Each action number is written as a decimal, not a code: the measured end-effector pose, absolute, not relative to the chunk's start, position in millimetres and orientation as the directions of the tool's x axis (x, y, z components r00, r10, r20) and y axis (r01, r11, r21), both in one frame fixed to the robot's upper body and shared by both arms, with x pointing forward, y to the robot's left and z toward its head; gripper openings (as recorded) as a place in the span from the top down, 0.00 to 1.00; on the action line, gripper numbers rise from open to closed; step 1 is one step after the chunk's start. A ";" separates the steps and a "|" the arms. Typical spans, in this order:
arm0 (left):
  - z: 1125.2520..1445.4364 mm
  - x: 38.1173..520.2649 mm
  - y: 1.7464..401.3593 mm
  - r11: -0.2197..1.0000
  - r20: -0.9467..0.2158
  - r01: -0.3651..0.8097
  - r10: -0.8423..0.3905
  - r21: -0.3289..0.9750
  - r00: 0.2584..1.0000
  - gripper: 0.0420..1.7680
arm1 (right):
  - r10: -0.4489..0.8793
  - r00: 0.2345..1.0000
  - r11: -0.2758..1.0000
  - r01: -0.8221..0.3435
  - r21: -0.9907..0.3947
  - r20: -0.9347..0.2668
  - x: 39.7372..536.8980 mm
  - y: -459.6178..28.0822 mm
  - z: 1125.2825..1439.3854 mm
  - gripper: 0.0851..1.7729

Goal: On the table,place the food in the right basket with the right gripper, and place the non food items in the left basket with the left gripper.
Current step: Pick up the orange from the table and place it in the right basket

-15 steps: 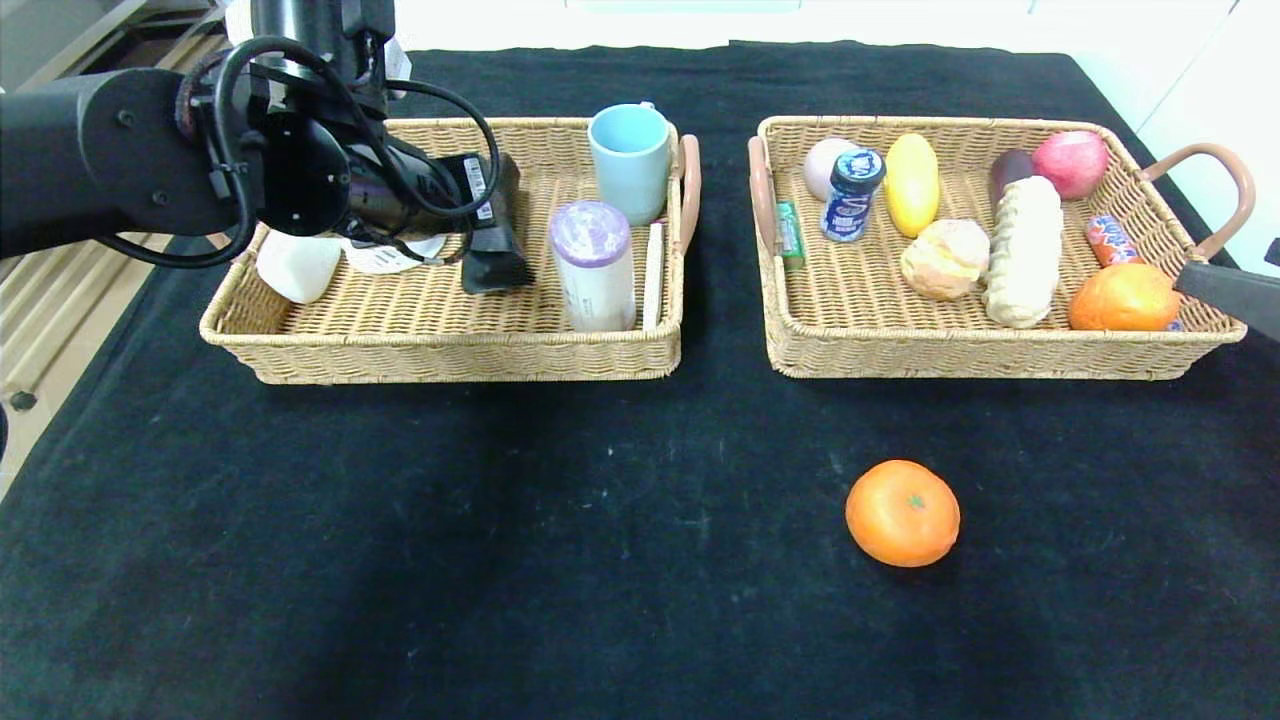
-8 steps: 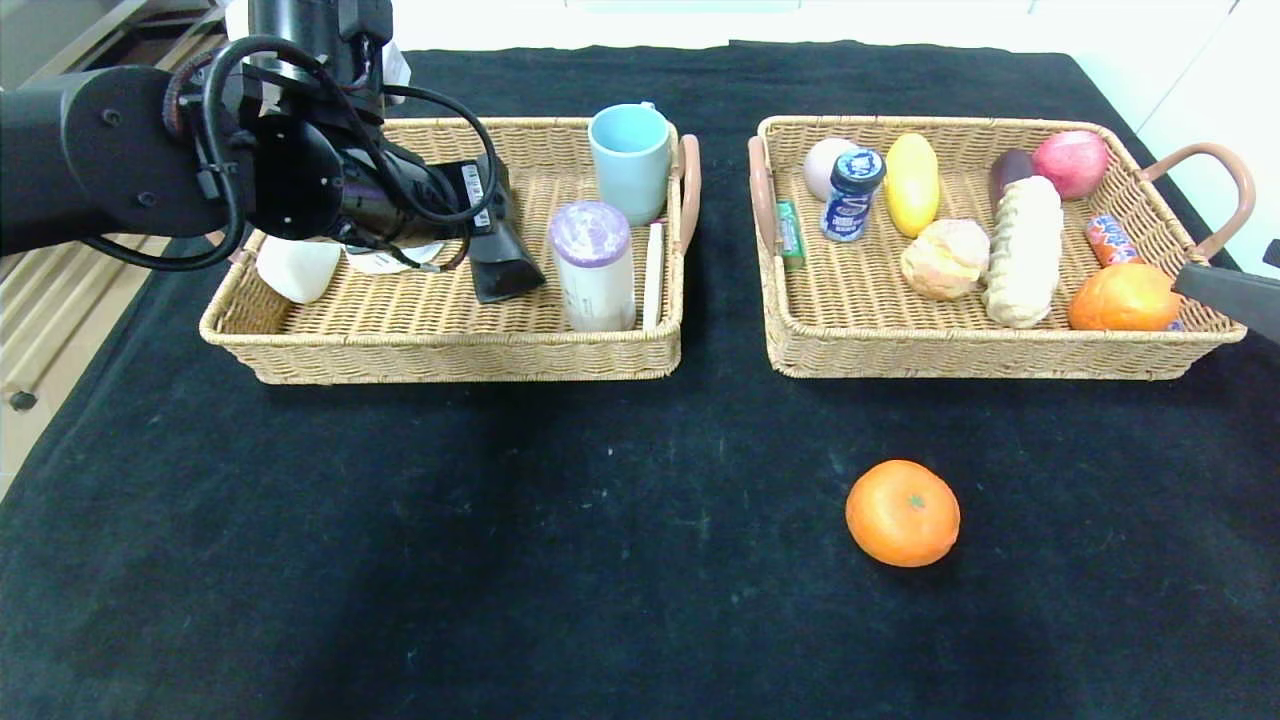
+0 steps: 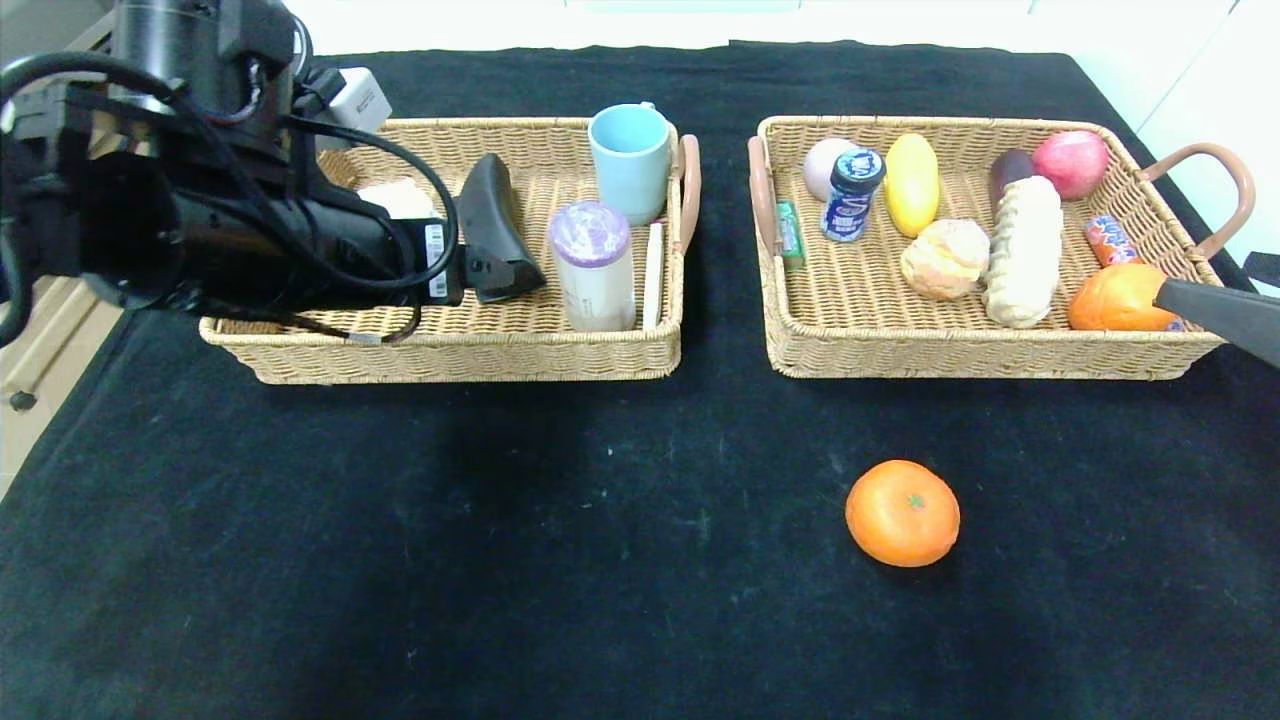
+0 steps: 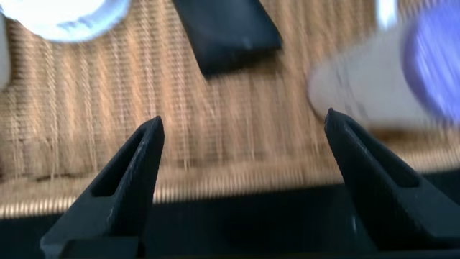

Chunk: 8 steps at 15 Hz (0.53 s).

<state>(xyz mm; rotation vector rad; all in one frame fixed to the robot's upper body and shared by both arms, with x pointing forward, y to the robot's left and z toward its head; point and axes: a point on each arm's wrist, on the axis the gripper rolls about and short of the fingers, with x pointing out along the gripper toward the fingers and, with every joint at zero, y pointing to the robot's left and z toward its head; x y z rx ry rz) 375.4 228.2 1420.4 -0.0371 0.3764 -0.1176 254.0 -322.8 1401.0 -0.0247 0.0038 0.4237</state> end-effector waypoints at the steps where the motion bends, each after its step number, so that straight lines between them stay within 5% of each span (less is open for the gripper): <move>1: 1417.2 358.7 232.3 0.985 -0.381 0.170 -0.172 -0.038 0.909 0.08 | 0.422 0.906 0.906 -0.423 -0.014 -0.031 254.2 -320.8 1398.5 0.04; 8: 1373.9 241.9 261.9 0.740 -0.443 0.663 -0.560 0.113 0.700 0.05 | 0.442 0.889 0.896 -0.444 0.009 -0.123 260.9 -299.9 1386.9 0.04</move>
